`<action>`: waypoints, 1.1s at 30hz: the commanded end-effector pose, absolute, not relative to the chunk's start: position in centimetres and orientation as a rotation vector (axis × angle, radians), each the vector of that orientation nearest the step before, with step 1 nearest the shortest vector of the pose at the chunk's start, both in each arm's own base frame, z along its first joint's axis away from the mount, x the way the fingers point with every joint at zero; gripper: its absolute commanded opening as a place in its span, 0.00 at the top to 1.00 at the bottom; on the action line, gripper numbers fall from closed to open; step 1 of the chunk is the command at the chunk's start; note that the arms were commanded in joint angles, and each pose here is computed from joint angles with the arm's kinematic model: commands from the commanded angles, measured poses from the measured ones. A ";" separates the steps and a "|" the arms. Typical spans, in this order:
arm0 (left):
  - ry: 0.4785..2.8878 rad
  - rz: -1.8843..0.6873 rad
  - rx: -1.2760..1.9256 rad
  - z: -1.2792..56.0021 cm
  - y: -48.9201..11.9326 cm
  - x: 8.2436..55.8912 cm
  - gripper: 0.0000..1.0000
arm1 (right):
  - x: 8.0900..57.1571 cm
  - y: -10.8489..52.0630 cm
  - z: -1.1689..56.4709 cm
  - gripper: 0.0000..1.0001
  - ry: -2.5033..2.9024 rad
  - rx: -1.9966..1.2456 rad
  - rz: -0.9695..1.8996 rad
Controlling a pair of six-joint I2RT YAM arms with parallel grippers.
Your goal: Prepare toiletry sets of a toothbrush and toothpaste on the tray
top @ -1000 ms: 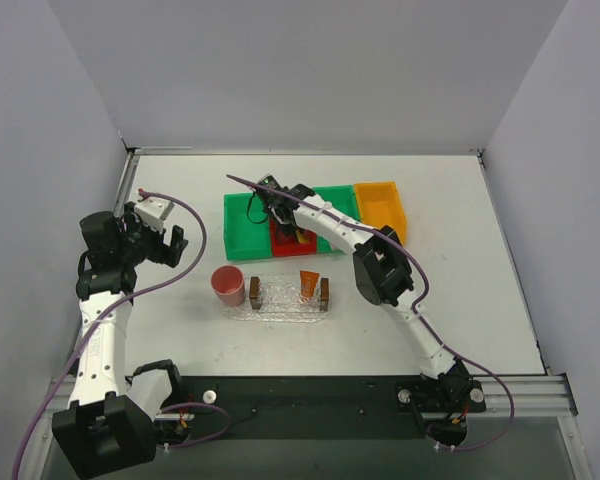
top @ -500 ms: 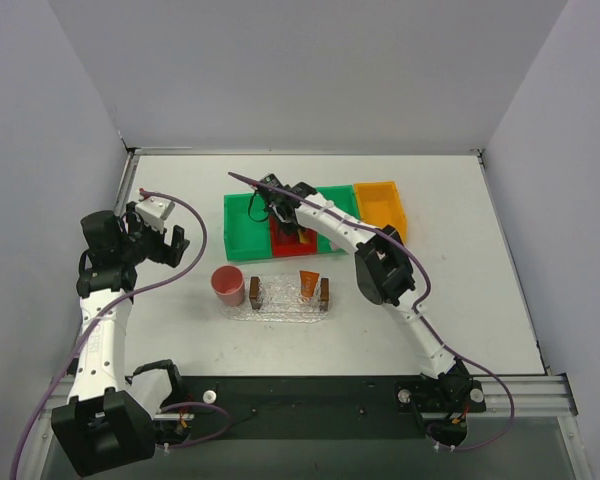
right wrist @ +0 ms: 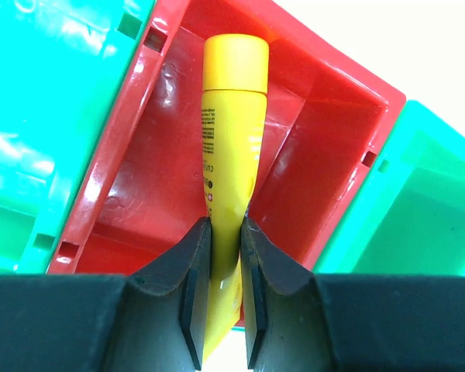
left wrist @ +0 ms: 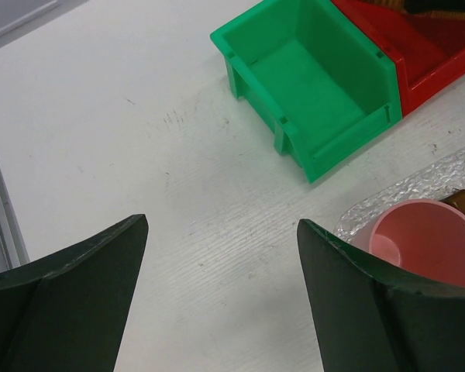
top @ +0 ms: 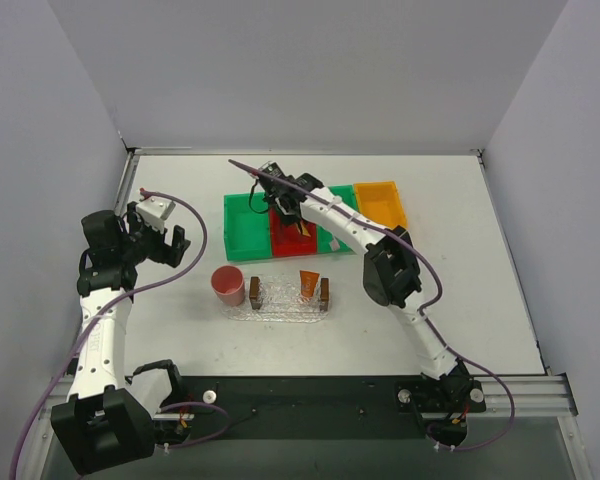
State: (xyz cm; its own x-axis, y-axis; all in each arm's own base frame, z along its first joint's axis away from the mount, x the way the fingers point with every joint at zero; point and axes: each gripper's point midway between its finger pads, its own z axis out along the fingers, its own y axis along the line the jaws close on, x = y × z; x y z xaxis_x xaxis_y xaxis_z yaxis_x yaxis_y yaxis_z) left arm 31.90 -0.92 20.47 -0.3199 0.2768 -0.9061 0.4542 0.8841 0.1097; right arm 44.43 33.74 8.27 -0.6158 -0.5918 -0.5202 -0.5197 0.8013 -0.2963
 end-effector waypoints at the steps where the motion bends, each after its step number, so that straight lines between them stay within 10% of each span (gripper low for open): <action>1: 1.852 -0.186 0.571 22.6 -1.1 32.5 0.11 | 44.7 33.5 15.6 1.00 2.277 -0.737 -0.089; 19: 1.485 -0.619 0.906 30.8 -9.0 29.6 0.11 | 34.7 35.6 28.6 1.00 2.100 -1.001 0.555; 33: 1.198 -0.384 1.262 36.6 -14.4 27.8 0.10 | 25.6 36.6 31.1 1.00 2.057 -1.261 1.013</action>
